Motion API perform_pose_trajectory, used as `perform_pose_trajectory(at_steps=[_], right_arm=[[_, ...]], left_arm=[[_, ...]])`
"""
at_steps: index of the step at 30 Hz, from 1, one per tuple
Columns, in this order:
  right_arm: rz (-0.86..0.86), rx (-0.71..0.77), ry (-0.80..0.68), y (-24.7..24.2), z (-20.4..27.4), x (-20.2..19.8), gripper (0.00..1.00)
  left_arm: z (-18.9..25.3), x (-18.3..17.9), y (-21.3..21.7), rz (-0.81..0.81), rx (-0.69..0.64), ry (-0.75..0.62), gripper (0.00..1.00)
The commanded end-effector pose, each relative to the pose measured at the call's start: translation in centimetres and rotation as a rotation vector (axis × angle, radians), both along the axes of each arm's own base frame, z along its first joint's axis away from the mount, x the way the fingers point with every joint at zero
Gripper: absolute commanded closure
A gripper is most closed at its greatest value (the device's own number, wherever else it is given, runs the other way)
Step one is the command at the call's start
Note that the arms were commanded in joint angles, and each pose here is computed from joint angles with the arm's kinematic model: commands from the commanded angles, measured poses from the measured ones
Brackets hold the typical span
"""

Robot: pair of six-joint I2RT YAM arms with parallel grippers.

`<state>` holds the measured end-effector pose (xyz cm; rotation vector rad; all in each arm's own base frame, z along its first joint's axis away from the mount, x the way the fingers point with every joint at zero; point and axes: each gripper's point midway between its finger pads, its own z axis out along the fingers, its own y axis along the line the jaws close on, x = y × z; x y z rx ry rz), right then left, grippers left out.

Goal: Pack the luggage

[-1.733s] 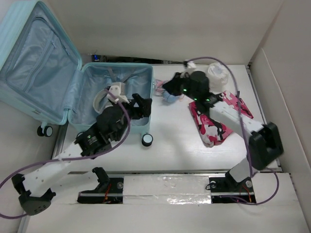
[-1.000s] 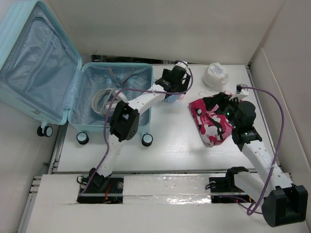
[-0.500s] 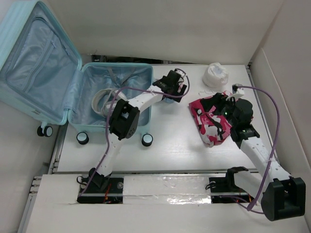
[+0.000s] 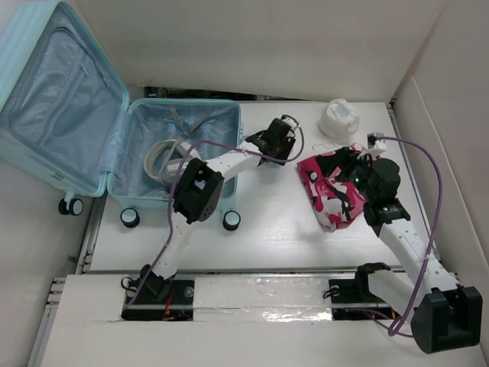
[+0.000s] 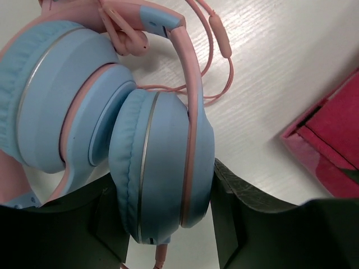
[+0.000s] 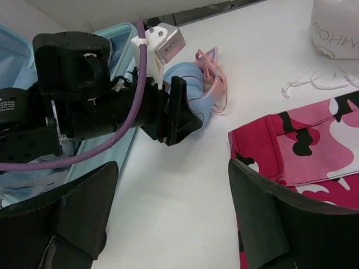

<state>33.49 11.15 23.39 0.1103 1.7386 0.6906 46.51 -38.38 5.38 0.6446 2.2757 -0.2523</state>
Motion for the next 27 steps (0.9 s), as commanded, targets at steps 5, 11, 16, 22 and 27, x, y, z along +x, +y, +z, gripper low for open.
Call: perform_pose_trajectory(at_steps=[5,11,16,22,27], right_arm=[[-0.014,0.008,-0.089,-0.4,2.2,-0.1,0.16],[-0.026,0.005,-0.098,-0.6,2.5,-0.2,0.16],[-0.031,0.007,-0.095,-0.7,2.3,-0.1,0.16],[0.003,0.01,-0.089,-0.1,2.0,-0.1,0.16],[0.049,0.01,-0.072,1.0,1.5,0.1,0.16]], left_arm=[[21.6,-0.6,-0.7,0.045,-0.32,-0.361,1.0],[27.9,-2.1,3.7,0.168,-0.368,-0.482,1.0],[29.7,-2.1,10.5,0.359,-0.391,-0.531,1.0],[24.5,-0.2,21.1,0.621,-0.371,-0.492,1.0],[21.4,2.9,28.0,0.813,-0.377,-0.471,1.0]])
